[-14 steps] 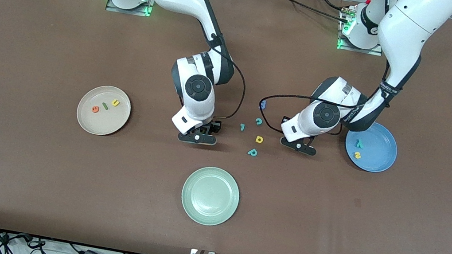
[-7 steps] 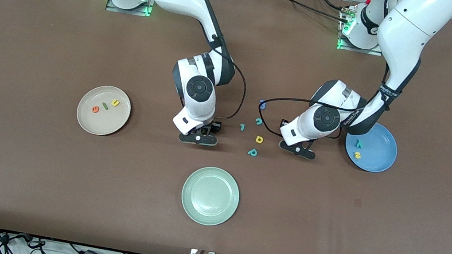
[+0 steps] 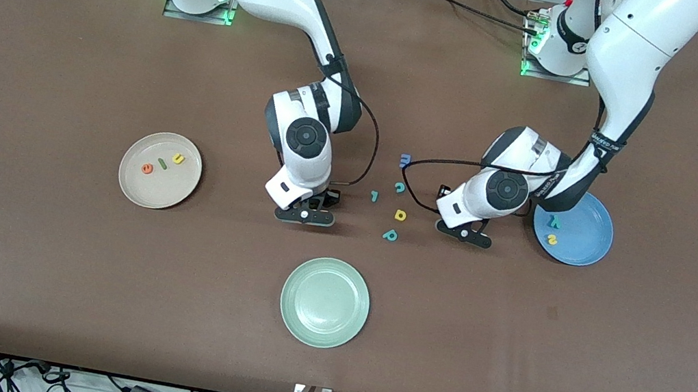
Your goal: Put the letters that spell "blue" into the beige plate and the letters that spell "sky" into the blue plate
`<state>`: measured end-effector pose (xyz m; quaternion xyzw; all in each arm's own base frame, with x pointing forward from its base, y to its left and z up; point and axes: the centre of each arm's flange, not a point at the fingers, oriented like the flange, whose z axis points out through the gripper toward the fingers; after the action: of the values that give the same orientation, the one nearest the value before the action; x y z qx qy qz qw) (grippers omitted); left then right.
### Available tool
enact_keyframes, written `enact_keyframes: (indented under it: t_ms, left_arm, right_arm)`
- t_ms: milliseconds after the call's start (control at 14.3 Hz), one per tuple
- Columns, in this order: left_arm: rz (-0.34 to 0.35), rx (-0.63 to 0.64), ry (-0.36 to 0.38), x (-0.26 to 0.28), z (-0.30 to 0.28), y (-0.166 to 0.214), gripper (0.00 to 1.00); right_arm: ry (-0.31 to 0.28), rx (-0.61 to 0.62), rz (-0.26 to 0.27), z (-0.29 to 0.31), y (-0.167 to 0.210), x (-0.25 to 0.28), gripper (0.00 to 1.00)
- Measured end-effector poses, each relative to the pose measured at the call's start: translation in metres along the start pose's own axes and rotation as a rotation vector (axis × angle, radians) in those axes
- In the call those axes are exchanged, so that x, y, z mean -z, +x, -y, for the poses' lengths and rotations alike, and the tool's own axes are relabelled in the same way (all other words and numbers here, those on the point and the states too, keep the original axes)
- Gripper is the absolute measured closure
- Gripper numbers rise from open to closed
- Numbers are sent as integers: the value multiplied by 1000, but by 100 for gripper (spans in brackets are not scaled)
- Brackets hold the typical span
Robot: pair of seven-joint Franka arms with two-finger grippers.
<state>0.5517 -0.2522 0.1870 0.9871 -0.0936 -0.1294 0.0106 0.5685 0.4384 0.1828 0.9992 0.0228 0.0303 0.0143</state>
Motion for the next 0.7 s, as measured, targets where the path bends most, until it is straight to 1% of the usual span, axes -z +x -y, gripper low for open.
enact_keyframes:
  t_ms: [140,279,349,489,559,698]
  left_arm:
    - [8,1,4,6,1,3,29]
    - [20,0,4,1,1,2,30]
    - [25,-7,11,-5,1,3,31]
    - [25,-32,40,-15,3,4,31]
    - [25,-37,49,-18,5,5,31]
    - [21,-35,50,-22,11,7,31]
  right_arm:
    - [-3,2,13,-16,12,6,74]
    - [-7,37,61,-54,33,19,74]
    - [-8,52,97,-82,46,28,74]
    - [2,52,189,-150,68,45,74]
    - [11,47,232,-185,75,50,74]
    - [28,37,296,-235,78,52,74]
